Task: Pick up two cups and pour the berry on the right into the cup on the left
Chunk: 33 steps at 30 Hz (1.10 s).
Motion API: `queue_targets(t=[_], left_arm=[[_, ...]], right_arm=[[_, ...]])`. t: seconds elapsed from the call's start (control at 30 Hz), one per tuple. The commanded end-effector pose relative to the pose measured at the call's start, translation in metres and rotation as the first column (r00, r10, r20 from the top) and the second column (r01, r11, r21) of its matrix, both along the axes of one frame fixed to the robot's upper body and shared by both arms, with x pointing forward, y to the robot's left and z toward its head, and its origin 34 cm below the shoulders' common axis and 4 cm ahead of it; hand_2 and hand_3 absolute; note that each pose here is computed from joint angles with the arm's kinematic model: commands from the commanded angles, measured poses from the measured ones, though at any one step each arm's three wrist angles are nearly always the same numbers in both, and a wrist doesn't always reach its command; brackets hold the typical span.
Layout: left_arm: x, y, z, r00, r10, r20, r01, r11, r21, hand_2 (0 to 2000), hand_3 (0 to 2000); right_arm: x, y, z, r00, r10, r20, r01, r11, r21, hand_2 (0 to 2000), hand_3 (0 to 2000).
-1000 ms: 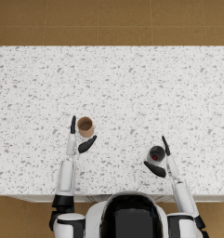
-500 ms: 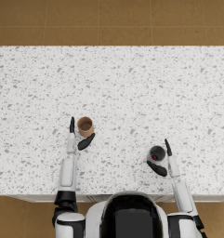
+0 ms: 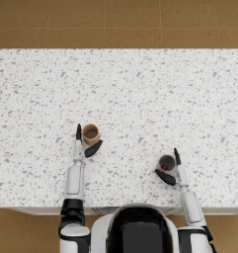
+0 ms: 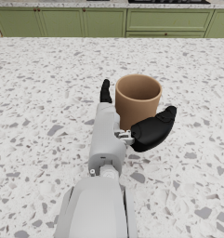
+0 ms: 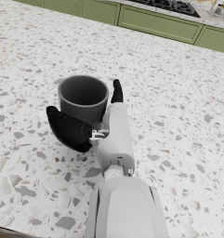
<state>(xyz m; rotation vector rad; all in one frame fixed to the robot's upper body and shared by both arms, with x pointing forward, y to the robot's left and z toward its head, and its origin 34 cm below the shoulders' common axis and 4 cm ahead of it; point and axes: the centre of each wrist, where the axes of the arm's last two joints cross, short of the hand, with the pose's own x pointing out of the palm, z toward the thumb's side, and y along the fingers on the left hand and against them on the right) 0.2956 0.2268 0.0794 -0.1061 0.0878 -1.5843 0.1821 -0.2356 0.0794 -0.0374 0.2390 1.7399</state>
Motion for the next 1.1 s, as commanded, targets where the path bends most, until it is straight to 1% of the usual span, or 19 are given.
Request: queue_targets(t=[0.03,0.27,0.43,0.7,0.73,0.77,0.83,0.93,1.0,1.1], left_arm=[[0.009,-0.002,0.005,1.0,0.004,0.012,-0.004,1.0,-0.008,0,0],[0.017,-0.004,-0.002,0.999,0.018,-0.03,-0.019,0.999,-0.026,0,0],[0.019,-0.004,-0.006,0.999,0.027,-0.046,-0.029,0.999,-0.036,0,0],[0.014,-0.004,-0.007,0.999,0.028,-0.04,-0.03,0.998,-0.046,0,0],[0.012,-0.003,-0.006,0.999,0.032,-0.033,-0.034,0.998,-0.048,1361,327],[0.011,-0.004,-0.003,1.0,0.025,-0.019,-0.026,0.998,-0.05,2000,653],[0.01,-0.006,0.002,1.0,0.014,0.004,-0.014,0.999,-0.051,2000,1280],[0.009,-0.008,0.013,0.999,0.008,0.049,-0.005,0.998,-0.059,2000,1280],[0.005,-0.011,0.021,0.996,-0.004,0.085,0.009,0.998,-0.06,2000,1280],[-0.006,-0.02,0.045,0.981,-0.043,0.187,0.054,0.997,-0.056,2000,1280]], right_arm=[[0.005,0.002,0.0,1.0,-0.001,0.004,0.001,1.0,0.008,0,0],[0.008,0.004,-0.001,1.0,0.001,0.006,-0.001,1.0,0.027,0,0],[0.013,0.008,-0.001,1.0,0.003,0.011,-0.003,0.999,0.044,0,0],[0.018,0.013,-0.01,1.0,0.012,-0.015,-0.011,0.998,0.064,0,0],[0.016,0.01,-0.008,1.0,-0.001,-0.009,0.001,0.998,0.063,1361,327],[0.017,0.01,-0.005,0.999,0.034,-0.004,-0.033,0.997,0.07,2000,653],[0.017,0.011,-0.003,0.995,0.098,-0.007,-0.097,0.992,0.08,2000,1280],[0.017,0.013,0.005,0.996,0.083,0.032,-0.085,0.993,0.087,2000,1280],[0.019,0.016,0.019,0.994,0.07,0.089,-0.078,0.992,0.094,2000,1280],[0.025,0.024,0.053,0.973,0.057,0.222,-0.084,0.99,0.113,2000,1280]])
